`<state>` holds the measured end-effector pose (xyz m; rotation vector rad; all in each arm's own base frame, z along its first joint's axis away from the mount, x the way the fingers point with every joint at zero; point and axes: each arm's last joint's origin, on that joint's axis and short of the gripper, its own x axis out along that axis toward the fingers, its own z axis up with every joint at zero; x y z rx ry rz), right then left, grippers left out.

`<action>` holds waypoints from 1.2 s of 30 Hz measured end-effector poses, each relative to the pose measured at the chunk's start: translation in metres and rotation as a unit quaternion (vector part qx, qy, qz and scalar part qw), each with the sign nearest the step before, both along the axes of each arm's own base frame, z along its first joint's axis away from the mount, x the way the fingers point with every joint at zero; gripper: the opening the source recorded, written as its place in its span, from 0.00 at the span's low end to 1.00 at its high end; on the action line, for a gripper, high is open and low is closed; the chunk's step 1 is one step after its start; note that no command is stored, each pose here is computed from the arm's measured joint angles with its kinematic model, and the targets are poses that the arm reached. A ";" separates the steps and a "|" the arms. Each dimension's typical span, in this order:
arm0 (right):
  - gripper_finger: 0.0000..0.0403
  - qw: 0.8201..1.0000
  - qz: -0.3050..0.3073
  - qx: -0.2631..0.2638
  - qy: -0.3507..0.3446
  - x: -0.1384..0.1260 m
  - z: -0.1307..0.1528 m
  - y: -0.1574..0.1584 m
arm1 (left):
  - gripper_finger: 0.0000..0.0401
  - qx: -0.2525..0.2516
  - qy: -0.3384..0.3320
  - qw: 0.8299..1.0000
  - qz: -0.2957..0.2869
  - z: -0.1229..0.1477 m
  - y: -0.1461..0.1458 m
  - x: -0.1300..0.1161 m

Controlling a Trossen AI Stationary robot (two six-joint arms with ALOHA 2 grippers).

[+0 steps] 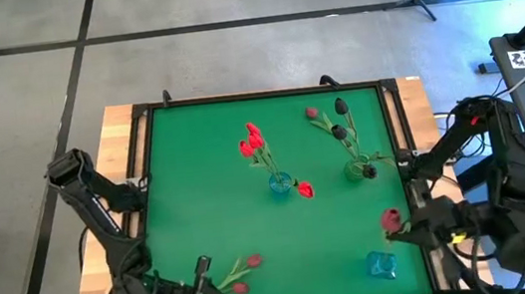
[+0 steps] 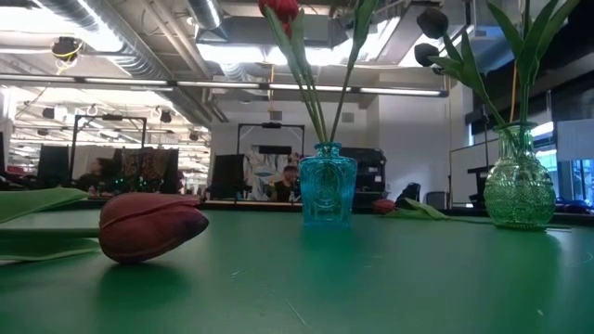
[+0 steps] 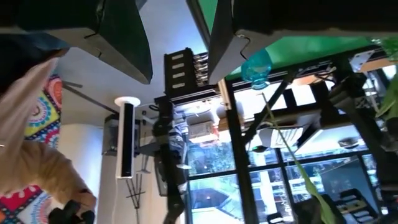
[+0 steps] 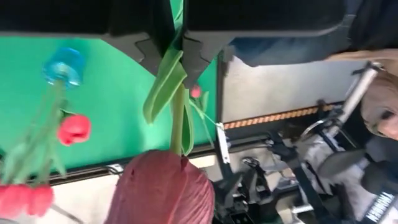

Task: Sort flowers into vase by color
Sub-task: Put the dark red flower in the bottom blue vase

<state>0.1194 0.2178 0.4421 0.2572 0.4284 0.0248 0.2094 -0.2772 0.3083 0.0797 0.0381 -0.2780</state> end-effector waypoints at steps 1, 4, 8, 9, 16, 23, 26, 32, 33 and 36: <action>0.01 1.000 -0.002 0.000 0.004 -0.004 -0.002 0.000 | 0.38 -0.001 0.000 1.000 0.003 0.000 0.001 0.002; 0.01 1.000 -0.017 0.002 -0.004 -0.014 -0.009 0.004 | 0.38 -0.004 0.008 1.000 0.013 -0.002 0.005 0.007; 0.01 1.000 -0.025 -0.005 -0.011 -0.018 -0.019 0.008 | 0.38 -0.006 0.010 1.000 0.021 -0.002 0.009 0.011; 0.01 1.000 -0.026 -0.003 -0.008 -0.018 -0.022 0.009 | 0.38 -0.006 0.010 1.000 0.023 -0.002 0.010 0.013; 0.01 0.999 -0.032 -0.006 0.014 -0.017 -0.043 0.012 | 0.38 -0.006 0.011 0.999 0.034 -0.002 0.015 0.019; 0.03 0.997 -0.007 -0.027 0.068 -0.018 -0.068 0.016 | 0.38 -0.018 0.014 0.999 0.035 -0.003 0.015 0.018; 0.03 0.995 0.005 -0.029 0.096 -0.018 -0.078 0.018 | 0.38 -0.025 0.033 0.999 0.032 -0.006 0.012 0.015; 0.03 0.993 0.021 -0.014 0.120 -0.018 -0.083 0.021 | 0.38 -0.080 0.127 0.987 0.051 -0.025 0.012 0.008; 0.03 0.992 0.025 -0.010 0.125 -0.018 -0.083 0.022 | 0.38 -0.095 0.143 0.983 0.064 -0.028 0.014 0.008; 0.03 0.991 0.032 0.001 0.130 -0.019 -0.081 0.020 | 0.39 -0.134 0.193 0.967 0.098 -0.038 0.018 0.005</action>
